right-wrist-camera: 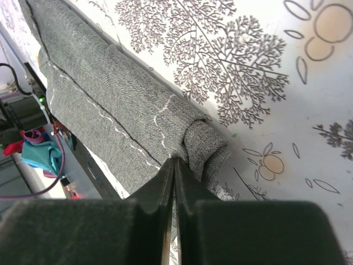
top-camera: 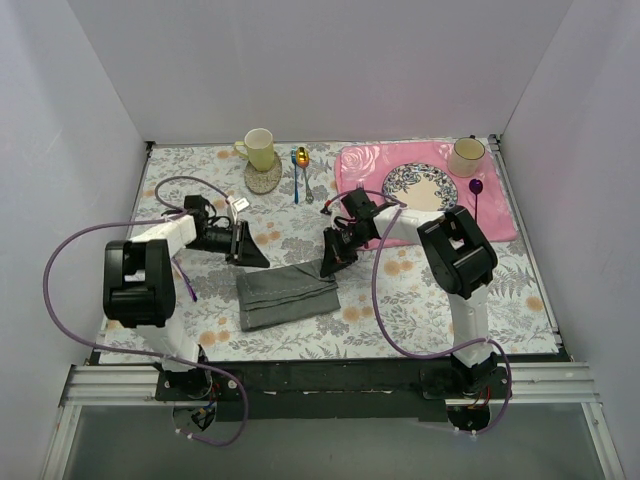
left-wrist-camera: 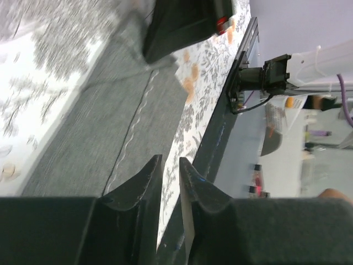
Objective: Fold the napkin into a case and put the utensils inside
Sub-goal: Smooth out the 2/3-rectangle-folded napkin at the center of the board.
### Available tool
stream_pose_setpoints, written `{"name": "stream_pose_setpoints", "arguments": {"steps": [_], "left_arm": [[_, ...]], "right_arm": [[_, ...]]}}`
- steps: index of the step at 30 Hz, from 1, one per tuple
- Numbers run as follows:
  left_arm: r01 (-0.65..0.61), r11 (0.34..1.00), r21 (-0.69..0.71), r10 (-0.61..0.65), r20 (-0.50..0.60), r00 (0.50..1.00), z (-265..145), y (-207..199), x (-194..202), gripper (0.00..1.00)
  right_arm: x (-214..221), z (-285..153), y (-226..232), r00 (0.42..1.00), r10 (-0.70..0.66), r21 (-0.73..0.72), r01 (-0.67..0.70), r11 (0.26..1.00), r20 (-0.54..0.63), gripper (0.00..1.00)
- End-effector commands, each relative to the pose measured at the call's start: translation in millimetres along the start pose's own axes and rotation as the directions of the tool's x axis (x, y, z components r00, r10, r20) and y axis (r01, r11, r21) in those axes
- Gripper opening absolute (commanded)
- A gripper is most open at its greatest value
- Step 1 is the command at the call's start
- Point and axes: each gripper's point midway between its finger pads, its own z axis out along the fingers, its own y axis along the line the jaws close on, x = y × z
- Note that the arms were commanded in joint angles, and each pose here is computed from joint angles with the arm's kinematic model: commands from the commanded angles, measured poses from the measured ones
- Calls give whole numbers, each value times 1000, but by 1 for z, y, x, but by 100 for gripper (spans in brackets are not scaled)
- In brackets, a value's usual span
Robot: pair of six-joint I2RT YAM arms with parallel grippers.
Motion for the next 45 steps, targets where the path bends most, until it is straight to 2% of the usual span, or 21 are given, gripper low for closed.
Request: {"name": "stream_pose_setpoints", "arguments": {"steps": [1, 6, 9, 11, 14, 15, 16, 18, 23, 26, 29, 33, 37, 43, 45], "left_arm": [[-155, 988, 24, 153, 75, 985, 26, -39, -37, 16], [-110, 994, 1, 109, 62, 992, 79, -48, -45, 12], [-96, 995, -4, 96, 56, 994, 97, -45, -45, 11], [-19, 999, -27, 20, 45, 999, 108, -31, -41, 9], [120, 986, -113, -118, 26, 993, 124, 10, -32, 6], [172, 971, -168, -174, 0, 985, 127, 24, -22, 2], [176, 960, -220, -179, 6, 984, 130, 35, -29, 0], [233, 932, -277, -254, -44, 966, 136, 57, -14, 0], [216, 917, -336, -242, -36, 970, 137, 67, -18, 0], [211, 912, -352, -236, -30, 971, 135, 69, -19, 0], [199, 913, -356, -223, -26, 974, 133, 67, -20, 0], [198, 913, -357, -220, -23, 975, 132, 66, -20, 0], [203, 910, -361, -226, -22, 974, 133, 68, -19, 0], [206, 906, -369, -227, -14, 974, 131, 69, -20, 0], [208, 906, -369, -230, -15, 973, 131, 69, -20, 0]], "right_arm": [[1, -6, -10, 998, -51, 61, 50, 997, 23, 7], [11, -6, -13, 999, -50, 66, 50, 997, 2, 6], [14, -6, -14, 999, -52, 65, 52, 997, 1, 6], [14, -5, -15, 999, -47, 66, 47, 997, 1, 6], [13, -5, -13, 999, -49, 60, 48, 997, 5, 6], [12, -6, -11, 998, -54, 52, 54, 997, 9, 6], [11, -7, -9, 998, -54, 46, 54, 997, 13, 6], [7, -13, 1, 997, -72, 23, 71, 997, 33, 7], [-25, -43, 53, 973, -140, -78, 156, 985, 183, 17], [-41, -56, 82, 959, -127, -155, 170, 973, 254, 21], [-48, -55, 89, 962, -72, -198, 127, 972, 265, 23], [-40, -37, 69, 979, -17, -192, 57, 980, 205, 21], [-8, -13, 34, 993, 63, -153, -47, 987, 102, 20], [31, 2, -19, 981, 195, -36, -195, 980, -2, 18], [33, 2, -24, 980, 200, -30, -200, 979, -18, 17]]}}
